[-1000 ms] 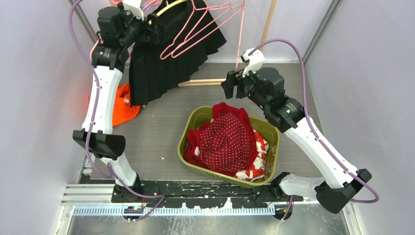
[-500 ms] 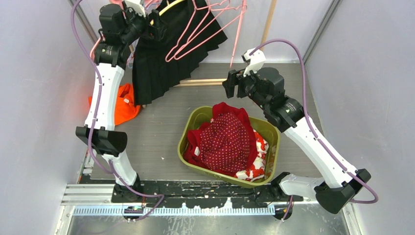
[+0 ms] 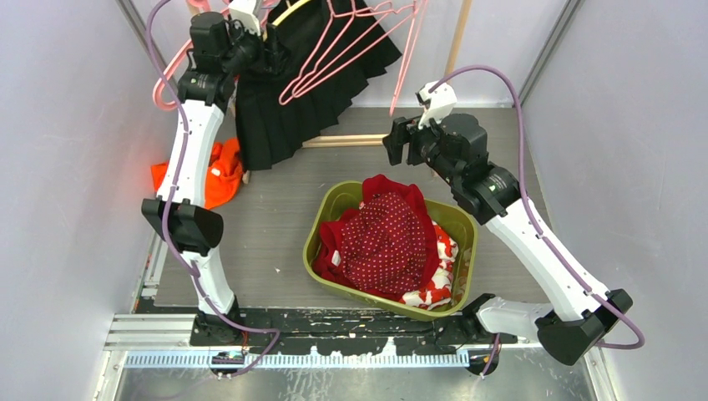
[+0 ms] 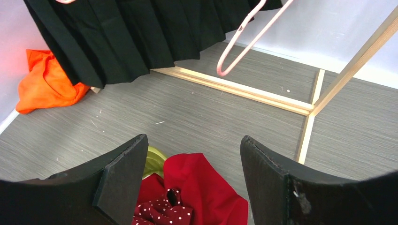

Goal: Remove the skirt from the hanger
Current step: Pick up the hanger from the clothesline.

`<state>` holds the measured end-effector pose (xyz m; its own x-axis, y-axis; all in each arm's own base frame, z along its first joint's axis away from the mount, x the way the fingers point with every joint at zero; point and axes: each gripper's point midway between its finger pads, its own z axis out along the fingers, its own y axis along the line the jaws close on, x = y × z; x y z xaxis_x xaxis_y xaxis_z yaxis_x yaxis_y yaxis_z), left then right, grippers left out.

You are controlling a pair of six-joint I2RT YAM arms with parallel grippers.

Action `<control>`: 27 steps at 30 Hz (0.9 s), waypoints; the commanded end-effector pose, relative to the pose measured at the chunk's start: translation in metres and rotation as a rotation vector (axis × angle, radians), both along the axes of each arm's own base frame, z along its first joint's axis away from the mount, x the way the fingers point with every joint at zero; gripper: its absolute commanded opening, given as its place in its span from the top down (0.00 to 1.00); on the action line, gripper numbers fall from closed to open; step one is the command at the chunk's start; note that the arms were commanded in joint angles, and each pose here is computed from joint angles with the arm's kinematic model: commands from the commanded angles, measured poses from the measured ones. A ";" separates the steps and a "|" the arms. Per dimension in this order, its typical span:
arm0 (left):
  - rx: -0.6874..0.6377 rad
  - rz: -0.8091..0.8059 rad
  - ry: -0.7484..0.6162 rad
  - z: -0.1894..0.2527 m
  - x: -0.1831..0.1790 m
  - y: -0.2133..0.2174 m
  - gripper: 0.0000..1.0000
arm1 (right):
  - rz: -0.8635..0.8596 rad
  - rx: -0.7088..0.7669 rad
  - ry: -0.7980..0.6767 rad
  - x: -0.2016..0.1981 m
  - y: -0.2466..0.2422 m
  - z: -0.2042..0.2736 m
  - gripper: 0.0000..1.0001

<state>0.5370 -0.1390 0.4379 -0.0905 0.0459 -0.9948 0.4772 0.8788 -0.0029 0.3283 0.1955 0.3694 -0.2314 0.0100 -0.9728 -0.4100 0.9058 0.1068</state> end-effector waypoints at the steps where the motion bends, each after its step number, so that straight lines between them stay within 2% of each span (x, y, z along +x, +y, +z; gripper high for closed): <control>1: -0.008 -0.008 -0.054 0.024 -0.007 0.001 0.39 | -0.008 0.033 -0.052 0.005 -0.001 0.018 0.23; 3: -0.006 -0.007 -0.057 0.026 -0.009 0.002 0.41 | -0.004 0.039 -0.048 0.005 0.000 0.016 0.23; 4: -0.007 -0.006 -0.063 0.029 -0.010 0.002 0.45 | -0.003 0.041 -0.047 0.005 0.001 0.016 0.23; 6: -0.010 -0.006 -0.070 0.032 -0.012 0.002 0.64 | -0.003 0.041 -0.044 0.006 0.001 0.015 0.23; 8: -0.017 0.000 -0.073 0.034 -0.012 0.003 0.92 | -0.002 0.042 -0.041 0.006 0.002 0.014 0.23; 9: -0.020 0.005 -0.071 0.034 -0.012 0.003 0.99 | -0.001 0.041 -0.039 0.006 0.002 0.014 0.23; 16: -0.040 0.006 -0.083 0.039 -0.010 0.002 1.00 | 0.003 0.044 -0.033 0.005 0.002 0.014 0.23; 27: -0.053 0.023 -0.174 0.065 -0.010 0.005 1.00 | 0.014 0.035 -0.013 0.005 0.005 0.007 0.23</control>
<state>0.5369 -0.1420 0.4340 -0.1098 0.0341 -0.9934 0.4832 0.8752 -0.0234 0.3313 0.1975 0.3642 -0.2473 0.0075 -0.9689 -0.4159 0.9023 0.1131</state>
